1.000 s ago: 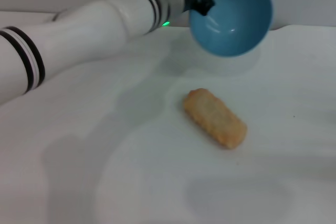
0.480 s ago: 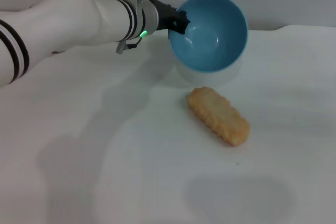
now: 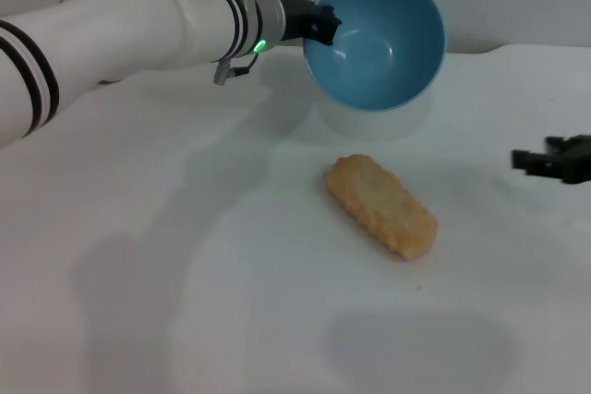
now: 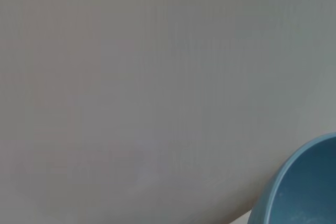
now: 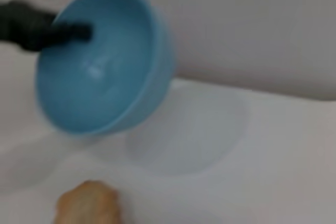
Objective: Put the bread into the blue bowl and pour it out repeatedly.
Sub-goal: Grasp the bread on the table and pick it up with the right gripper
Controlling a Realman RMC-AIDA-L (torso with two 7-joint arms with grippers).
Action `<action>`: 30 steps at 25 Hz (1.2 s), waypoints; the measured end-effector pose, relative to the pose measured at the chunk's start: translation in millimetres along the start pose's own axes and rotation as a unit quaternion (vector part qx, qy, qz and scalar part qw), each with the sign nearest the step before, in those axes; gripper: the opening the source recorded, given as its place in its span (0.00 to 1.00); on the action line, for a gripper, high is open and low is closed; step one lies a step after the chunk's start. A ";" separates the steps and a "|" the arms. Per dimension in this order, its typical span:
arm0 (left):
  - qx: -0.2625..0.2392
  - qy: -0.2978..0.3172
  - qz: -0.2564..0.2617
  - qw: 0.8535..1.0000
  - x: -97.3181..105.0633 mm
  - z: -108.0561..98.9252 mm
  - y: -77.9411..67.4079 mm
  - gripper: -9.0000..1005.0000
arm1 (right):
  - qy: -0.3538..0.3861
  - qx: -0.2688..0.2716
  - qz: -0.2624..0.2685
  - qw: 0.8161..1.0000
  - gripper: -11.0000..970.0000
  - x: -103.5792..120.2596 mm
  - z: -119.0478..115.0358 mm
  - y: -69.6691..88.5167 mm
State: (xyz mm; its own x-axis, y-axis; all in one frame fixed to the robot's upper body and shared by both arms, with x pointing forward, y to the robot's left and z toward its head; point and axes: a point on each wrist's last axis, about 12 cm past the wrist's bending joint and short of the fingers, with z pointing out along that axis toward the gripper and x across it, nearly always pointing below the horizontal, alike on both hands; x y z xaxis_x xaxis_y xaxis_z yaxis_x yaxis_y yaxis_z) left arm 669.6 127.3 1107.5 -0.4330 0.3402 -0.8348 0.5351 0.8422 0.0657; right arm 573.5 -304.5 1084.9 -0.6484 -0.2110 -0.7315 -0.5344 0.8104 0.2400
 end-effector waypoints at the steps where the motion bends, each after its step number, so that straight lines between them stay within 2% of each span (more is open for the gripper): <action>1: 0.000 0.000 0.000 1.000 -0.1 0.1 -0.2 0.01 | 0.002 -0.006 0.003 1.000 0.56 -0.3 3.7 2.2; 13: -0.003 -0.002 -0.007 1.000 3.1 -0.1 -0.4 0.01 | 0.035 -0.088 0.061 0.994 0.55 5.7 49.5 30.5; 22: -0.004 -0.002 -0.005 1.000 6.1 -0.6 -1.4 0.01 | 0.046 -0.090 0.087 0.991 0.54 14.6 67.5 38.5; 30: -0.004 -0.002 -0.003 1.000 7.9 -0.8 -1.9 0.01 | 0.020 -0.106 0.109 0.988 0.53 16.1 78.6 48.0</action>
State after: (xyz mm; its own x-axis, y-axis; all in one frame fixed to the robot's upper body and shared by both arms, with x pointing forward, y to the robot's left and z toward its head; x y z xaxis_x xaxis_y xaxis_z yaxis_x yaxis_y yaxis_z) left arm 664.6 128.7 1101.2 -0.4325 0.3342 -0.8374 0.5266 0.8475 0.0662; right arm 580.0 -226.0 1034.5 -0.7789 -0.0689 -0.6234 -0.4788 0.7074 0.5200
